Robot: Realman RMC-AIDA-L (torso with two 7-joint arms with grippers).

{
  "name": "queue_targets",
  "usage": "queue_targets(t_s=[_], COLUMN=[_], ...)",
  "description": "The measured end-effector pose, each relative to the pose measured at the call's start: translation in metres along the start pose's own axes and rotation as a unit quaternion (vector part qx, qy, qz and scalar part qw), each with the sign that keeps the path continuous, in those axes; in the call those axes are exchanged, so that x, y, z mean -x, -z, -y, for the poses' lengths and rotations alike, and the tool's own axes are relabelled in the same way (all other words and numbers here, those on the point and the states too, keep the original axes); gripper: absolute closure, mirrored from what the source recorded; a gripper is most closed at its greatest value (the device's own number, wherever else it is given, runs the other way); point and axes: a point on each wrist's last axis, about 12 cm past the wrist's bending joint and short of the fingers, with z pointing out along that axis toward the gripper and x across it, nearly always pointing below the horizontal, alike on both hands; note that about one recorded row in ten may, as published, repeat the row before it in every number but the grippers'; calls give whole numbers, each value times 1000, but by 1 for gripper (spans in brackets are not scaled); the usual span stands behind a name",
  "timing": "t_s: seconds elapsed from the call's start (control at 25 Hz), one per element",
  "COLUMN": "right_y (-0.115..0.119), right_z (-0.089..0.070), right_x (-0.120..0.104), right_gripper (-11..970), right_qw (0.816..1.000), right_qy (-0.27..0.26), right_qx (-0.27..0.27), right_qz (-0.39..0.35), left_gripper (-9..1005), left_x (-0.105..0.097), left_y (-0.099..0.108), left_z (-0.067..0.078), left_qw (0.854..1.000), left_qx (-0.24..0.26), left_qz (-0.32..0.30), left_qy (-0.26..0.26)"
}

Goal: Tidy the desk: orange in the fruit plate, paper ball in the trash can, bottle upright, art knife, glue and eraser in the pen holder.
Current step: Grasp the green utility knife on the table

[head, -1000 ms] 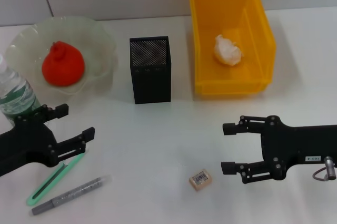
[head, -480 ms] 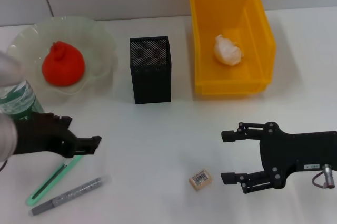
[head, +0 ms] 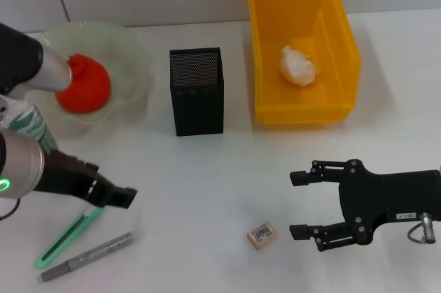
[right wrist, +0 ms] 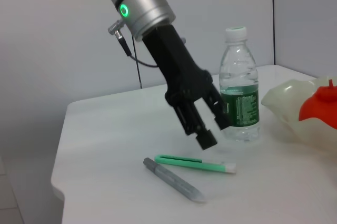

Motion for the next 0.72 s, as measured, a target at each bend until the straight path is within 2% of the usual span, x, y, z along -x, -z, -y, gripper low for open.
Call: queue_targets(t_s=[0.12, 0.44, 0.72], right_y=[0, -2, -4], right_z=[1, 2, 3], right_x=[1, -1, -3], right_gripper=[120, 120, 121], right_qw=[1000, 1000, 1000], right_qy=[1, -4, -9], right_qx=[0, -5, -12], right_qz=[0, -1, -3], left_gripper=[197, 198, 198], left_x=[-3, -5, -5], left_y=[-8, -16, -26], left_z=[-3, -8, -9], left_qw=[1000, 999, 998], left_qx=[3, 9, 21], left_qz=[-25, -39, -67], left_qy=[9, 19, 7])
